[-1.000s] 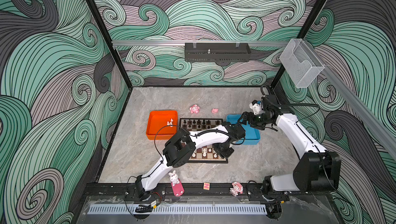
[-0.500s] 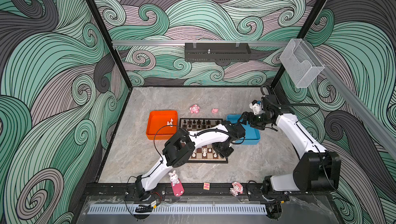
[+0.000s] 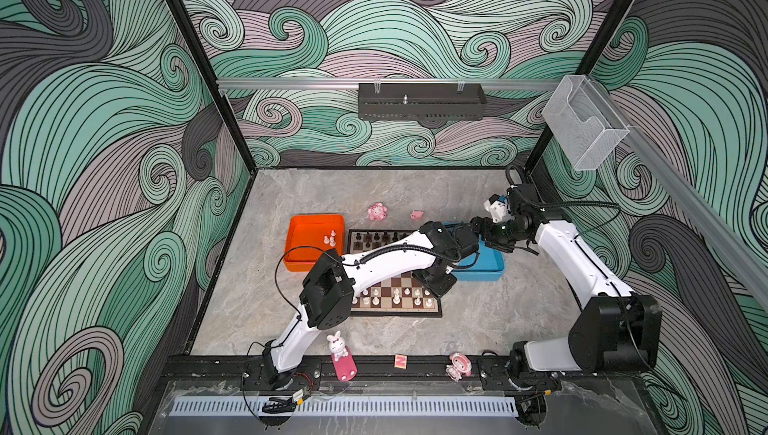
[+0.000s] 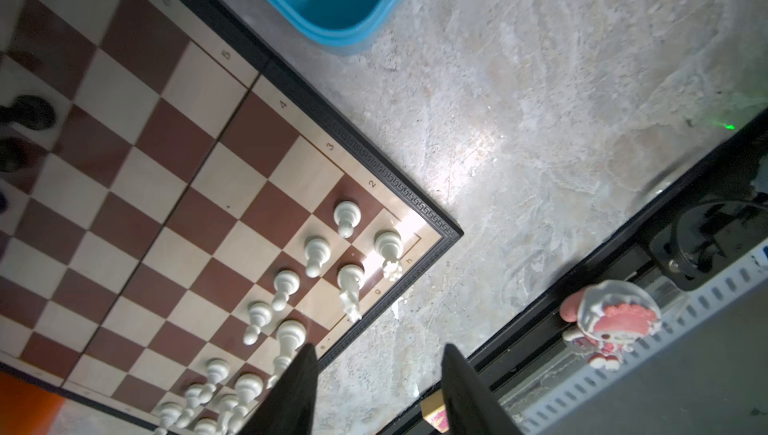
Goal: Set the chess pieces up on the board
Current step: 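Open the left gripper to release the white piece on the square, then raise the left gripper over the orange bin while the right moves over the blue bin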
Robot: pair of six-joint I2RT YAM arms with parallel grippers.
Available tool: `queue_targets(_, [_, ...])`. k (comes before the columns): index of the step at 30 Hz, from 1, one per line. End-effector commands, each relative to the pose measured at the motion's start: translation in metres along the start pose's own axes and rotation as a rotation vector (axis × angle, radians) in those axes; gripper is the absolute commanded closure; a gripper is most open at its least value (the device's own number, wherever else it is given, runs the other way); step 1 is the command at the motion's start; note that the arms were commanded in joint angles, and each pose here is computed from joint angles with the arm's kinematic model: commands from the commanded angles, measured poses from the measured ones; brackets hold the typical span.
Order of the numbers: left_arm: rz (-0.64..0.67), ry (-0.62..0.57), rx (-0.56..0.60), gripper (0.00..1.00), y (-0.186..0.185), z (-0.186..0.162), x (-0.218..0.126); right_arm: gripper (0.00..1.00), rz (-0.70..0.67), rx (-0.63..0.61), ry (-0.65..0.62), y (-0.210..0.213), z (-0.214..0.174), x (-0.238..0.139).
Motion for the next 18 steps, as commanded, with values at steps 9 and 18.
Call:
queue_targets(9, [0.072, -0.109, -0.154, 0.19, 0.054, -0.030, -0.064, 0.39, -0.124, 0.015, -0.047, 0.008, 0.023, 0.005])
queue_targets(18, [0.112, -0.171, -0.488, 0.16, 0.183, -0.097, -0.082, 0.49, -0.260, 0.037, 0.023, 0.003, 0.041, 0.057])
Point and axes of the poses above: each gripper's point midway between its finger pads, its own x axis out along the fingers, its own y axis along the line the jaws close on, z = x × y, the point moved 8 cm from there along -x, back along the fingers, and after that the axes turned 15 degrees about x, right-handed, at the moved point
